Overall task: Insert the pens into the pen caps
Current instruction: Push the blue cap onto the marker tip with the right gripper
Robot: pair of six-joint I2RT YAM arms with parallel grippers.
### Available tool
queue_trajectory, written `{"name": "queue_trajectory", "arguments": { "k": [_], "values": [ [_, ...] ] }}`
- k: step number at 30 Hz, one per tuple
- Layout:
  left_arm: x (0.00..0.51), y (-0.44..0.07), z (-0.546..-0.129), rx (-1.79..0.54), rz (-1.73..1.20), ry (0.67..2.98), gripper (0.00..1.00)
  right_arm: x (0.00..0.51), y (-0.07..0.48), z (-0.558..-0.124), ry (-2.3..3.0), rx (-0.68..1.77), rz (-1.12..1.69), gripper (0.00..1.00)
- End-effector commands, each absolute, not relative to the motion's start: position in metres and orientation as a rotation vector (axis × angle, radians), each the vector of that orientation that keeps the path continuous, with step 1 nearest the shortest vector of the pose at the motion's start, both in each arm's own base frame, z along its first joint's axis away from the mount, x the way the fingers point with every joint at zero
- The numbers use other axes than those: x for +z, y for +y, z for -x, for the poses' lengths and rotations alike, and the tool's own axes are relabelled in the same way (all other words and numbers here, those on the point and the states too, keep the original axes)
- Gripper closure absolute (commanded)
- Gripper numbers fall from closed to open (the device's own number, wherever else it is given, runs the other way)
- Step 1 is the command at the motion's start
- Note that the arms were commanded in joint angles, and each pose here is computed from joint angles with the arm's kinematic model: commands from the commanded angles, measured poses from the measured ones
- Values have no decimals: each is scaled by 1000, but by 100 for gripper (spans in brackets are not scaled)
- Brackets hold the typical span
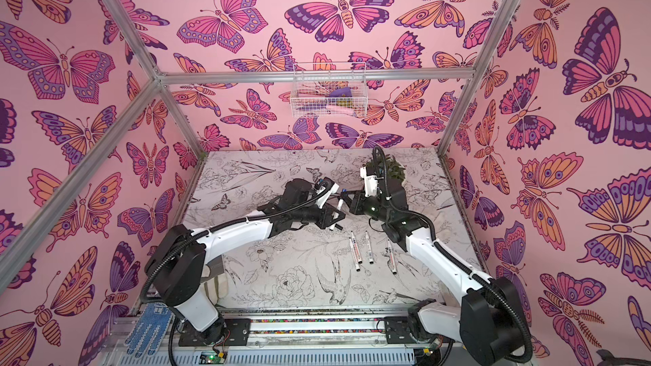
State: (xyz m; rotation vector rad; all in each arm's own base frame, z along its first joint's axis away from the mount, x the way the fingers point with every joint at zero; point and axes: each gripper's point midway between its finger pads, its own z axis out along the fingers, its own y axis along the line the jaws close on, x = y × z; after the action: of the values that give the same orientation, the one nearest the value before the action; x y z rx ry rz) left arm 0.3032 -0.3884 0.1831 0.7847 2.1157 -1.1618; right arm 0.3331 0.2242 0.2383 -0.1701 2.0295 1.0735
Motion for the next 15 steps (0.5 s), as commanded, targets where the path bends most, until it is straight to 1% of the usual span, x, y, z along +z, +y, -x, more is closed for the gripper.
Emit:
{"name": "queue_trajectory", "arguments": {
  "k": [1, 9, 15],
  "values": [
    [227, -383, -357, -1065, -605, 1939, 100, 238, 268, -263, 2104, 1407, 523, 100],
    [231, -361, -372, -874, -548, 1893, 100, 249, 265, -253, 2075, 1409, 570, 100],
    [237, -349, -375, -791, -532, 1854, 100, 250, 249, -258, 2090, 1297, 528, 100]
  ]
}}
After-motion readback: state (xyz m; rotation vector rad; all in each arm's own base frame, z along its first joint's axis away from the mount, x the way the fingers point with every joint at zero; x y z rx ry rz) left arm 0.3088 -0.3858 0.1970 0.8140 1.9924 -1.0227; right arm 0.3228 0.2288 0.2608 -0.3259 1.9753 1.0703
